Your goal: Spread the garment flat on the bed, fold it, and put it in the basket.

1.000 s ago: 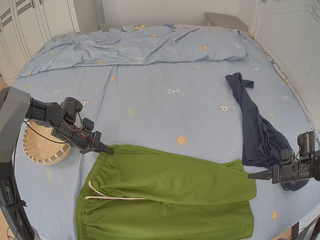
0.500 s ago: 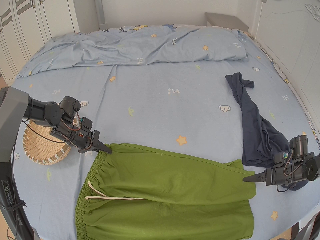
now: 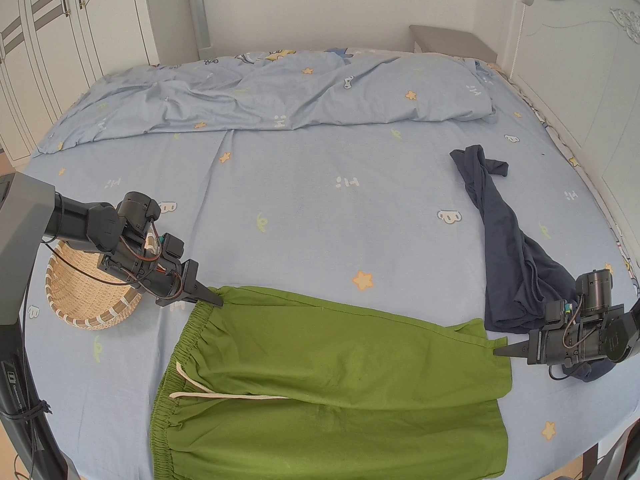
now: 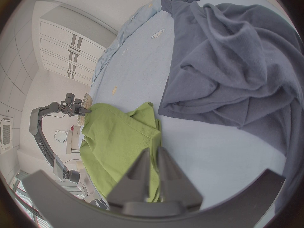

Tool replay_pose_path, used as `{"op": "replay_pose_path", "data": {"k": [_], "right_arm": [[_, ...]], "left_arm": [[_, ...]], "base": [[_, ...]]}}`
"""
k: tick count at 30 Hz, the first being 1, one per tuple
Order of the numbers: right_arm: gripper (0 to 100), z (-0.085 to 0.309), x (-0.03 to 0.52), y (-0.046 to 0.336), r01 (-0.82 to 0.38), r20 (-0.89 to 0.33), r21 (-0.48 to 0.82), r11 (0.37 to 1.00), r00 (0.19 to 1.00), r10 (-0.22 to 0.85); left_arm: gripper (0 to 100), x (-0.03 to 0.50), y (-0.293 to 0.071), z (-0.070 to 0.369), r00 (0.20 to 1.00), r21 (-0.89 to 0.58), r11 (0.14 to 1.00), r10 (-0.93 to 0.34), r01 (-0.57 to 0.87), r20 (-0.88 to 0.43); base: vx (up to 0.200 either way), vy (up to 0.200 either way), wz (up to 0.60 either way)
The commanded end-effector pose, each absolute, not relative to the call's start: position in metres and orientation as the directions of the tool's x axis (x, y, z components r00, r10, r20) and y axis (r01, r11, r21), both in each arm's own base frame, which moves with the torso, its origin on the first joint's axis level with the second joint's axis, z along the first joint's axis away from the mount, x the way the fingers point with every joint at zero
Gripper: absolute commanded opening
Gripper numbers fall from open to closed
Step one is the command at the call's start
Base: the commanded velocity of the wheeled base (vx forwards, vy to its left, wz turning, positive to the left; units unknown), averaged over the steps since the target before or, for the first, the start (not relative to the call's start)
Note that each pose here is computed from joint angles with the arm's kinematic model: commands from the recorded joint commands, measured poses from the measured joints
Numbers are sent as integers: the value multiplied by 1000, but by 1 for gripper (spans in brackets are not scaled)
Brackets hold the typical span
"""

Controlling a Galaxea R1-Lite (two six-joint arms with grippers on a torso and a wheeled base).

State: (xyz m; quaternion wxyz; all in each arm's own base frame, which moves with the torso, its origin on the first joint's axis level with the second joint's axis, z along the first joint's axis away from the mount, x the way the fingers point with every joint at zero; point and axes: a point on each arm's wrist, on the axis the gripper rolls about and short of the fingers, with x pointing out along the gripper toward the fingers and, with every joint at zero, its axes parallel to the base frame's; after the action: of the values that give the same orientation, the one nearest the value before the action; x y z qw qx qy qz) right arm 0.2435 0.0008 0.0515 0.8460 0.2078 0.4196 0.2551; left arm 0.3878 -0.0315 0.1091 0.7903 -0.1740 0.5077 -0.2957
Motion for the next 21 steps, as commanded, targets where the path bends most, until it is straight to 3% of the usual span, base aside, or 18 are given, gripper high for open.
{"op": "replay_pose_path", "data": {"k": [1,9,15,21], "right_arm": [[0,50,244,0,-252,-605,567,784,518,604],[0,59,242,0,-268,-590,556,787,539,601],[0,113,242,6,-343,-470,532,774,640,607],[0,169,256,23,-406,-422,530,745,636,647]], "left_arm": [[0,387,-31,110,310,-575,765,-644,291,-699],[0,382,-28,114,317,-574,767,-642,287,-698],[0,367,-18,138,367,-562,773,-635,295,-680],[0,349,-10,160,415,-547,779,-626,306,-660]], "base": [[0,0,0],[0,0,0],[0,0,0],[0,0,0]]}}
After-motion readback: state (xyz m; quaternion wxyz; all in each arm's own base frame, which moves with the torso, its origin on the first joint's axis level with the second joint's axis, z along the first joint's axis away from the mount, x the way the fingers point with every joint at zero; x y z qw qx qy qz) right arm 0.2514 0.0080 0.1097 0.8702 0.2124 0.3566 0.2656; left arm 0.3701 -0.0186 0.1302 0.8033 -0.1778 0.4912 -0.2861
